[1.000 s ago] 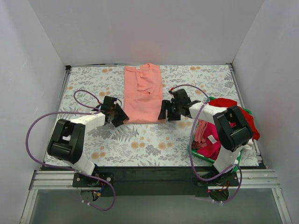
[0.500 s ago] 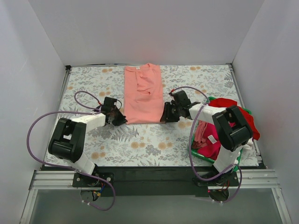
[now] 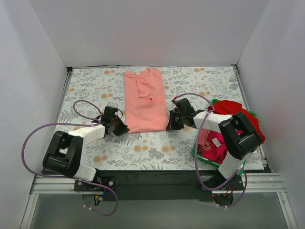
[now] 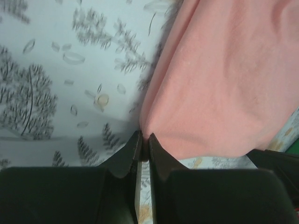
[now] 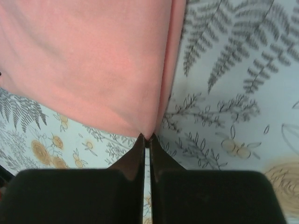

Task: Fold and stack the t-shirts
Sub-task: Fold the tshirt

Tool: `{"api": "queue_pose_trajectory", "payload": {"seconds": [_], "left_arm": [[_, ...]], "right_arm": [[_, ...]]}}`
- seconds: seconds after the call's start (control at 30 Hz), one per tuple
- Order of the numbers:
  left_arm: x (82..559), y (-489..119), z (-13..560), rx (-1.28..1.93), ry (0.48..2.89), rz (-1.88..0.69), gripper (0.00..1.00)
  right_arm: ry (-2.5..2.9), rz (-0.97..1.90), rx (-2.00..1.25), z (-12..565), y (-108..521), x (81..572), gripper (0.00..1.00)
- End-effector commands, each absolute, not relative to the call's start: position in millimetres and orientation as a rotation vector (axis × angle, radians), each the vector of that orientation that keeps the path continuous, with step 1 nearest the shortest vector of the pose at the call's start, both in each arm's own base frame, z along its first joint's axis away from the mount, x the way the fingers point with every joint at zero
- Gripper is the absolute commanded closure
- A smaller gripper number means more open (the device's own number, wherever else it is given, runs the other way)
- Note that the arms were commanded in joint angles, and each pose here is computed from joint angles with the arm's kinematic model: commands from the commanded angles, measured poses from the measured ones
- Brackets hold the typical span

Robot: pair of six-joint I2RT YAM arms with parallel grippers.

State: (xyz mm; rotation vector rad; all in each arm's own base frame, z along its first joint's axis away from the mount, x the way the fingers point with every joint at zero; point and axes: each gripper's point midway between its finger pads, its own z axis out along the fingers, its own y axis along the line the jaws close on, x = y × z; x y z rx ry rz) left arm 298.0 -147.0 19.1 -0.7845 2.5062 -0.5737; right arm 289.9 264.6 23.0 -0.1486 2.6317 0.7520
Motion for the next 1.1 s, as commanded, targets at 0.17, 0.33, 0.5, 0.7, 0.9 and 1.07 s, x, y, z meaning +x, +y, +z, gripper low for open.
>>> {"api": "queue_pose_trajectory", "payload": {"seconds": [0.17, 0.33, 0.5, 0.7, 0.9, 1.07], "left_arm": [[195, -141, 0, -0.819, 2.630, -0.495, 1.00], [155, -142, 3, -0.868, 2.662, -0.466, 1.00], [123, -139, 11, -0.905, 2.689, -0.466, 1.00], [124, -143, 35, -0.874, 2.655, -0.528, 1.00], [153, -146, 73, -0.804, 2.537, -0.526, 1.00], [189, -150, 107, -0.763, 2.408, -0.508, 1.00]], "right_arm": [[2.690, 0.702, -0.224, 15, 253, 198, 0.99], [2.707, 0.736, -0.290, 17, 256, 145, 0.99], [2.756, 0.769, -0.300, 12, 247, 102, 0.99], [2.728, 0.758, -0.336, 29, 243, 95, 0.99], [2.557, 0.713, -0.355, 74, 251, 127, 0.99], [2.400, 0.672, -0.357, 119, 259, 170, 0.99]]}}
